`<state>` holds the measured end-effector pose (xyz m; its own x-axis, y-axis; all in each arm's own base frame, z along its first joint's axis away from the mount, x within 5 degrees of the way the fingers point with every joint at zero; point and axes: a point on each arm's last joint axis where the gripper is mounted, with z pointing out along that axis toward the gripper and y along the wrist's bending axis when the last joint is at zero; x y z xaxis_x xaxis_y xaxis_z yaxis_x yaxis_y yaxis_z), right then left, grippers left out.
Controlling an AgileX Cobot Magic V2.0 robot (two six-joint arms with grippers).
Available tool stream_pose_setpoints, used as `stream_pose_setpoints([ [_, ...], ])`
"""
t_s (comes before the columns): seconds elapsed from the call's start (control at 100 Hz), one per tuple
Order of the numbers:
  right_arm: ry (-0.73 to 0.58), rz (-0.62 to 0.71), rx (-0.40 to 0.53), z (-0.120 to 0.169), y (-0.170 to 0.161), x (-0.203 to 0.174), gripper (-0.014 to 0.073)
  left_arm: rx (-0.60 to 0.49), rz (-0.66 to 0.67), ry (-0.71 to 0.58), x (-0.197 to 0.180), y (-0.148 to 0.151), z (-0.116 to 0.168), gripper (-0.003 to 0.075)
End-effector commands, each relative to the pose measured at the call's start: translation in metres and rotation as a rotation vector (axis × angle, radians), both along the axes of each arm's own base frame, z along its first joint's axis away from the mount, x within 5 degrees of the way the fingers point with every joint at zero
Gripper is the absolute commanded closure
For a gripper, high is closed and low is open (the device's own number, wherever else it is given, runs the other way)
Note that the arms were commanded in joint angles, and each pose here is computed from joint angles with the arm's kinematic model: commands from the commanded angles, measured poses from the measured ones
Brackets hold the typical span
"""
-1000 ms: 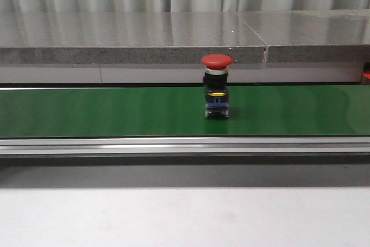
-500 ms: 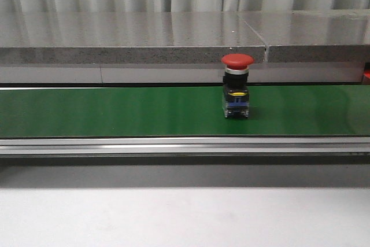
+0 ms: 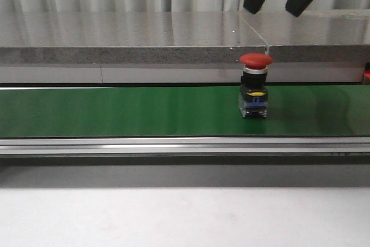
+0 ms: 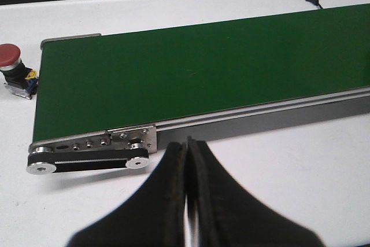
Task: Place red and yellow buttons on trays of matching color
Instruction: 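Move the right gripper back over the belt toward the red button, then grasp the red button on the belt with the right gripper and lift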
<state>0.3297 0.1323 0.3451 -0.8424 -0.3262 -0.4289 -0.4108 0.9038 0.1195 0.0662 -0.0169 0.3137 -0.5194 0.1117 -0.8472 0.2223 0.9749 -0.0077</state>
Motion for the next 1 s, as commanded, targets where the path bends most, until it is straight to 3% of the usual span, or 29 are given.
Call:
stream_pose_setpoints([
  [0.0, -0.034, 0.039, 0.060, 0.018, 0.005, -0.003, 0.0075, -0.035, -0.001, -0.084, 0.002, -0.001, 0.014, 0.0741],
  [0.31, 0.060, 0.047, 0.025, -0.012, 0.011, 0.013, 0.0075, -0.035, -0.001, -0.084, 0.002, -0.001, 0.014, 0.0741],
  [0.55, 0.085, 0.048, -0.108, -0.029, 0.003, 0.022, 0.0075, -0.035, -0.001, -0.084, 0.002, -0.001, 0.014, 0.0741],
  [0.81, 0.142, 0.054, -0.137, -0.042, 0.003, 0.025, 0.0081, -0.035, -0.001, -0.084, 0.002, -0.001, 0.014, 0.0741],
  [0.99, 0.185, 0.059, -0.155, -0.045, 0.002, 0.023, 0.0293, -0.035, -0.001, -0.084, 0.002, -0.001, 0.014, 0.0741],
])
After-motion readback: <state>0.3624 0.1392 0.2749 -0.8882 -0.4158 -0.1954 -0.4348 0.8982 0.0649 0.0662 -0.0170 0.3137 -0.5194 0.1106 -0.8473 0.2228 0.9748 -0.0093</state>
